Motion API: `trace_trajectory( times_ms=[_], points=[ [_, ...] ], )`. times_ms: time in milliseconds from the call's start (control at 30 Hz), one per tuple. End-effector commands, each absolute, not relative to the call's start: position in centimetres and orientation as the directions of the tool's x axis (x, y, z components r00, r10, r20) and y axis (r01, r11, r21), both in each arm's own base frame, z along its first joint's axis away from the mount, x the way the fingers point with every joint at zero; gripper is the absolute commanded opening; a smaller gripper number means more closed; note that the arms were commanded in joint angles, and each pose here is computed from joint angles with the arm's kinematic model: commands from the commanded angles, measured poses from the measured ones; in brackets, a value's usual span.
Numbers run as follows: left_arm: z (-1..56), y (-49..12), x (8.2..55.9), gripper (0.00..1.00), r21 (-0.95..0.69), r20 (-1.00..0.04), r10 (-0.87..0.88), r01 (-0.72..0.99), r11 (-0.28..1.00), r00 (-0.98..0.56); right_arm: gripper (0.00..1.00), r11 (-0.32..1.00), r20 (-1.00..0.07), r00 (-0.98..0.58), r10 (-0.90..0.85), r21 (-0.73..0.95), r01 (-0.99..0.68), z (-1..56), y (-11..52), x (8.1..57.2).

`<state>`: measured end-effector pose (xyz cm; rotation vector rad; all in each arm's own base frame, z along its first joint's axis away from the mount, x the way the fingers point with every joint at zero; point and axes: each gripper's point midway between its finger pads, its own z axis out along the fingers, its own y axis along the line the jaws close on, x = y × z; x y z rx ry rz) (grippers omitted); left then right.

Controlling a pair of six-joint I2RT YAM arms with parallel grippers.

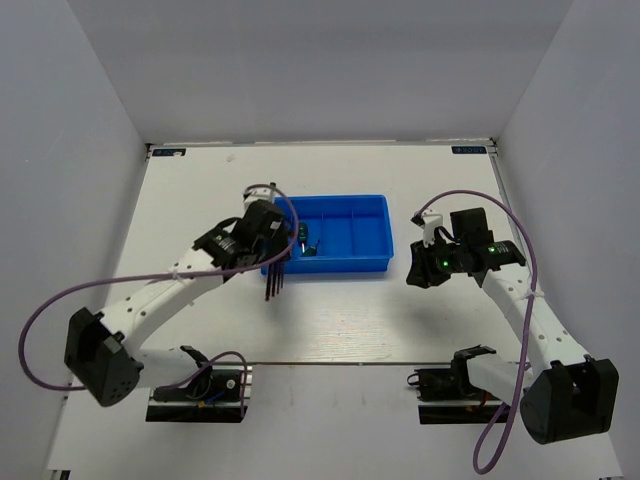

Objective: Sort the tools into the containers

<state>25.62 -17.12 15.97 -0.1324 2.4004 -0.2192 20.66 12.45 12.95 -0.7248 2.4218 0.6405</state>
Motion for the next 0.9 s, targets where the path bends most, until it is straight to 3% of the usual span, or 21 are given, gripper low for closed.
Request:
trace_trajectory(
  times_ms=[0, 300, 667, 867],
  points=[
    [21.0, -23.1, 29.9, 0.0, -0.334, -0.739, -0.162, 0.147, 0.931, -0.654, 0.33, 0.733, -0.621, -0.698, -0.355, 0.278, -0.621, 14.0, 12.7, 21.0],
    [17.9, -31.2, 38.0, 0.0, -0.405, -0.764, -0.185, 0.237, 0.883, -0.619, 0.33, 0.735, -0.616, -0.7, -0.361, 0.275, -0.62, 13.7, 12.6, 21.1],
    [18.3, -35.3, 41.7, 0.0, -0.459, -0.76, -0.206, 0.285, 0.841, -0.617, 0.33, 0.737, -0.602, -0.711, -0.363, 0.281, -0.614, 13.3, 12.6, 21.1],
    [15.8, -36.1, 43.1, 0.0, -0.451, -0.74, -0.207, 0.243, 0.859, -0.64, 0.33, 0.74, -0.598, -0.715, -0.362, 0.282, -0.61, 13.2, 12.5, 21.1]
  ],
)
